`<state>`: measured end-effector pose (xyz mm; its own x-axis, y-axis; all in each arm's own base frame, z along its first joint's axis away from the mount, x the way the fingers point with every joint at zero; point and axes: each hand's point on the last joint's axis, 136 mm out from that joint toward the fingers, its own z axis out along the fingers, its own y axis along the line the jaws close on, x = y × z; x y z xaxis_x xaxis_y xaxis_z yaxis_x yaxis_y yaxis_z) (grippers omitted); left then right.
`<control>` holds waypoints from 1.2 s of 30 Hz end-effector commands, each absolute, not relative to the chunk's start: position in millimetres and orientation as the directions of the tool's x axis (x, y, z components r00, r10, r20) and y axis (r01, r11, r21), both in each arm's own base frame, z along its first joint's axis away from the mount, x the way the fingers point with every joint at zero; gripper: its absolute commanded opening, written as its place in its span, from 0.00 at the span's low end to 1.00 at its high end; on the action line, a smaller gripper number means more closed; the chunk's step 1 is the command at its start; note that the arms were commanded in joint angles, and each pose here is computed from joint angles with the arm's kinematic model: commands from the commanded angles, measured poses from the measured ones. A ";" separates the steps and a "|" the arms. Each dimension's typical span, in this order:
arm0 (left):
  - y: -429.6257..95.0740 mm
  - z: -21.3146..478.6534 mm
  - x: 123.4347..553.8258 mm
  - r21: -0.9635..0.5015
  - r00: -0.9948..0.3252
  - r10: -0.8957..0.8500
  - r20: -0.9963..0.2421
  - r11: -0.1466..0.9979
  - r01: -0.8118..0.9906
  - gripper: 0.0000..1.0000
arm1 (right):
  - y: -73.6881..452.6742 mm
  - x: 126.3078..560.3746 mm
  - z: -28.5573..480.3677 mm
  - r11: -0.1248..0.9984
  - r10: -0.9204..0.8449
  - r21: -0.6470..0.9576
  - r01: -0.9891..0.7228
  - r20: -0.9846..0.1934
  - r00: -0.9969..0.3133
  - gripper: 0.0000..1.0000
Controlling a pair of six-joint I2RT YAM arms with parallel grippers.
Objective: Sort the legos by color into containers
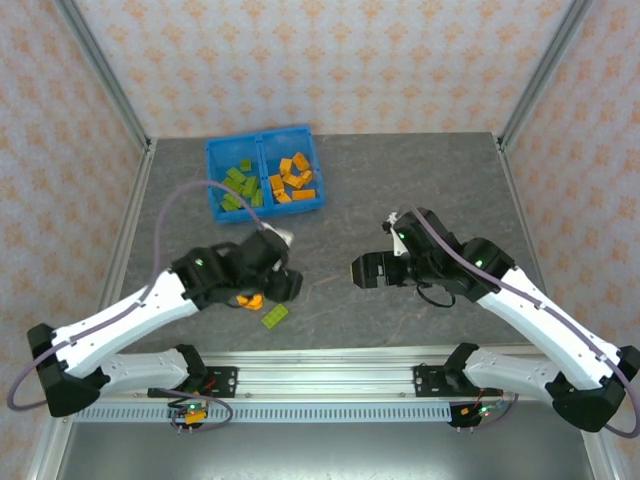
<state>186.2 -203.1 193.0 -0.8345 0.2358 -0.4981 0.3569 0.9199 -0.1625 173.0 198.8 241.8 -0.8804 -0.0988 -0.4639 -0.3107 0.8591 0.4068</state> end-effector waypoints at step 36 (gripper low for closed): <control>-177.8 6.9 167.6 0.121 -0.931 0.364 -0.033 0.926 0.357 0.36 | 195.7 134.7 243.5 0.798 -0.226 0.453 -0.398 -0.388 -0.893 0.99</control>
